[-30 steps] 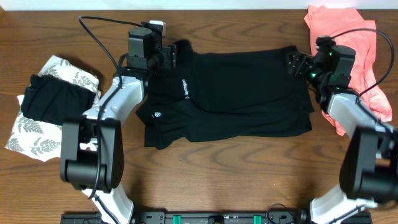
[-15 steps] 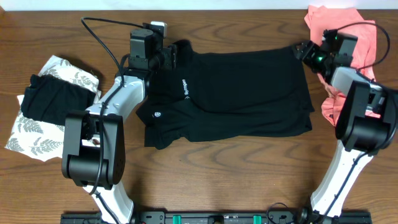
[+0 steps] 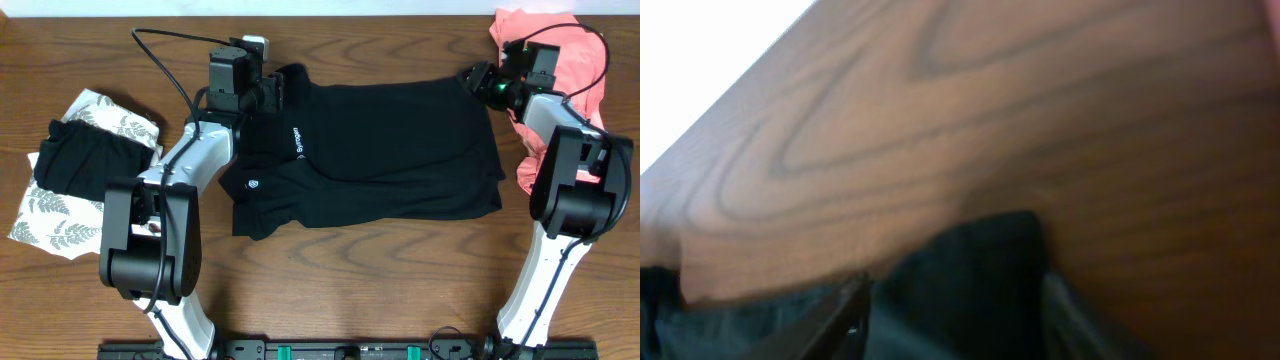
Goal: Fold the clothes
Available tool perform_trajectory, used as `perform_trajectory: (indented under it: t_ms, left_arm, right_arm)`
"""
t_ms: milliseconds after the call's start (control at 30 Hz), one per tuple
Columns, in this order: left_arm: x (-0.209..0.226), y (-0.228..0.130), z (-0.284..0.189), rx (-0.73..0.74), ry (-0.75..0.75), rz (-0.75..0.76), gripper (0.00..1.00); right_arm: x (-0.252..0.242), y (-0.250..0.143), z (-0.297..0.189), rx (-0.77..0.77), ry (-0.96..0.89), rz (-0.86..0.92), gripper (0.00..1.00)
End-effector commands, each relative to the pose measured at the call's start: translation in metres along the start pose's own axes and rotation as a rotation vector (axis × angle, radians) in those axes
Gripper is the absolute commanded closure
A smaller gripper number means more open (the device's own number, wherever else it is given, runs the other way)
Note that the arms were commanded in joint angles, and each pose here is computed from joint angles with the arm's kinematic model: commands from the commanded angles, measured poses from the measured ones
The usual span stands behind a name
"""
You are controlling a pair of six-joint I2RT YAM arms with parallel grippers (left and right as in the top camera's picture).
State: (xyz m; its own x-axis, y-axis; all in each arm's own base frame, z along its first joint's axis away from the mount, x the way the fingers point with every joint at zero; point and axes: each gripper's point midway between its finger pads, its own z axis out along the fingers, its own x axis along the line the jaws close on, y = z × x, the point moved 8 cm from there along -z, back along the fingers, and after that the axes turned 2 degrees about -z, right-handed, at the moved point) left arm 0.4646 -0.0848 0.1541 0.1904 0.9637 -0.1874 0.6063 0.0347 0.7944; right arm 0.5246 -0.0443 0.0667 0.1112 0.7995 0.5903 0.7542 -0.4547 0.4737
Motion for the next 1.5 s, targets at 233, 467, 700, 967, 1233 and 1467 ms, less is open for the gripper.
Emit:
perform_trajectory:
  t_ms: [233, 467, 700, 967, 1233, 1467]
  left_arm:
    - [0.002, -0.011, 0.003, 0.054, 0.006, -0.005, 0.32]
    - [0.002, -0.009, 0.002, 0.046, 0.005, -0.006, 0.33]
    - [0.003, -0.016, 0.010, 0.060, -0.001, -0.037, 0.33]
    - [0.006, -0.041, 0.043, 0.064, -0.047, -0.036, 0.34]
    - [0.020, -0.035, 0.054, -0.027, 0.002, -0.010, 0.43]
    - [0.024, -0.042, 0.056, 0.003, 0.010, -0.019, 0.52]
  right_arm:
    - [0.010, -0.018, 0.012, 0.070, -0.014, -0.053, 0.99]
    - [0.052, 0.005, -0.039, 0.043, 0.019, -0.232, 0.99]
    - [0.095, -0.003, -0.087, 0.113, 0.025, -0.362, 0.99]
    - [0.110, -0.016, -0.096, 0.164, -0.037, -0.410, 0.99]
    - [0.107, -0.020, -0.097, 0.184, -0.069, -0.412, 0.99]
    - [0.105, -0.019, -0.097, 0.181, -0.091, -0.412, 0.99]
